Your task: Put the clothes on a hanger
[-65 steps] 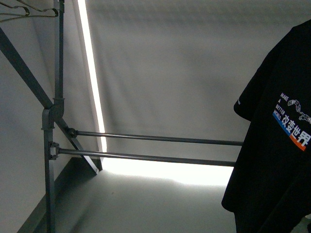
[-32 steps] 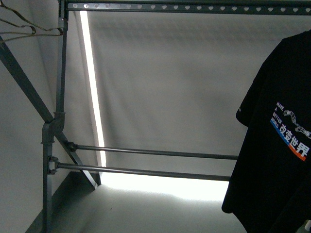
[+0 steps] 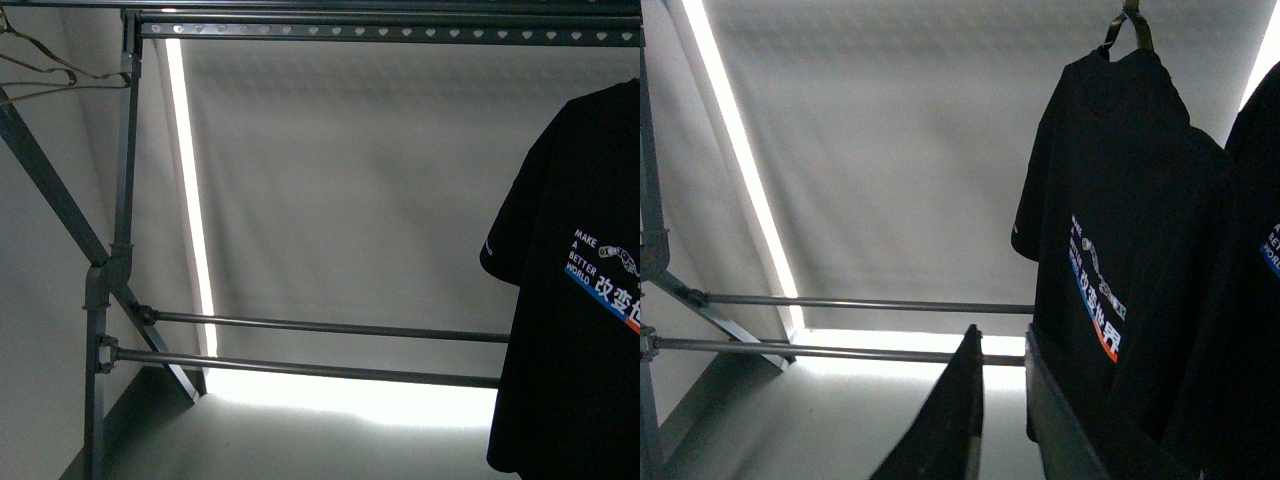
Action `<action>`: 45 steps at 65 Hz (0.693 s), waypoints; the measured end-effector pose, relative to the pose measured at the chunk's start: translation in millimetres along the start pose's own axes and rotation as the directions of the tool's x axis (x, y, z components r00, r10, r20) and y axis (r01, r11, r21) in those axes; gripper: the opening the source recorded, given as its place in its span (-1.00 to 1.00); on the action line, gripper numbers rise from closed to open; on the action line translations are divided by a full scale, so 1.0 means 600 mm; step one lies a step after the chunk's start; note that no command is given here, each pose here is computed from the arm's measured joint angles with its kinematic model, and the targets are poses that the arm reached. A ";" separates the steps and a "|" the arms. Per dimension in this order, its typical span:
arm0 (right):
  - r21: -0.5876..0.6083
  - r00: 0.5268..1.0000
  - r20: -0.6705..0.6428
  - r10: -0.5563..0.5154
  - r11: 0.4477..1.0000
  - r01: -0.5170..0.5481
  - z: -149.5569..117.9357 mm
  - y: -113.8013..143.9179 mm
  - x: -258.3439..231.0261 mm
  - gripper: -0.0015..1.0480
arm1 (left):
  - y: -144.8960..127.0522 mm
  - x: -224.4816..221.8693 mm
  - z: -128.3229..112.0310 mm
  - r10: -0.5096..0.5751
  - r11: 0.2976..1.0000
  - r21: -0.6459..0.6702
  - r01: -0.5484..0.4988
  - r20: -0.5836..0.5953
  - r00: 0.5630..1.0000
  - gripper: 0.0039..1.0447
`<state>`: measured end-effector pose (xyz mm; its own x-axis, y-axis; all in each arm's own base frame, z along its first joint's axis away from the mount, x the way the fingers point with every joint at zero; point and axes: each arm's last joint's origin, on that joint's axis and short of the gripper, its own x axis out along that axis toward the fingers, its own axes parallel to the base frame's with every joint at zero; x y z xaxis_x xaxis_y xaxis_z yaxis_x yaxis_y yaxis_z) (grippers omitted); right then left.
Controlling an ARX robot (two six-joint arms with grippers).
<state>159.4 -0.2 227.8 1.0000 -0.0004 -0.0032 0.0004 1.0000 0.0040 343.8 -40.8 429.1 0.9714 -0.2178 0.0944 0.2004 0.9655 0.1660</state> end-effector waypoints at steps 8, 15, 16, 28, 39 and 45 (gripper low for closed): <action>-0.001 1.000 -0.008 -0.002 1.000 0.002 -0.022 0.000 -0.013 -0.95 | 0.032 -0.024 -0.004 0.226 0.961 -0.157 -0.226 -0.020 0.974 0.88; -0.002 1.000 -0.003 0.000 1.000 0.000 -0.037 0.000 -0.024 -0.95 | 0.036 -0.055 -0.025 0.212 0.948 -0.230 -0.219 -0.055 0.976 0.88; -0.002 1.000 -0.001 0.001 1.000 -0.001 -0.039 0.000 -0.026 -0.95 | 0.034 -0.061 -0.030 0.206 0.946 -0.243 -0.214 -0.061 0.977 0.88; -0.002 1.000 0.000 0.000 1.000 0.000 -0.060 0.000 -0.043 -0.95 | 0.018 -0.146 -0.094 0.188 0.954 -0.221 -0.204 -0.093 0.978 0.57; -0.002 1.000 0.002 0.000 1.000 0.000 -0.072 0.000 -0.054 -0.95 | -0.006 -0.215 -0.176 0.200 0.963 -0.166 -0.214 -0.096 0.975 -0.01; -0.002 1.000 0.005 0.000 1.000 0.000 -0.077 0.000 -0.060 -0.95 | -0.020 -0.247 -0.231 0.200 0.963 -0.158 -0.219 -0.130 0.971 -0.43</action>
<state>123.1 -0.1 182.0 1.0000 0.0000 0.0017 0.0000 1.0000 0.0021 214.9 -0.2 276.8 1.0000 0.0000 -0.0025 0.0000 0.9999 -0.0154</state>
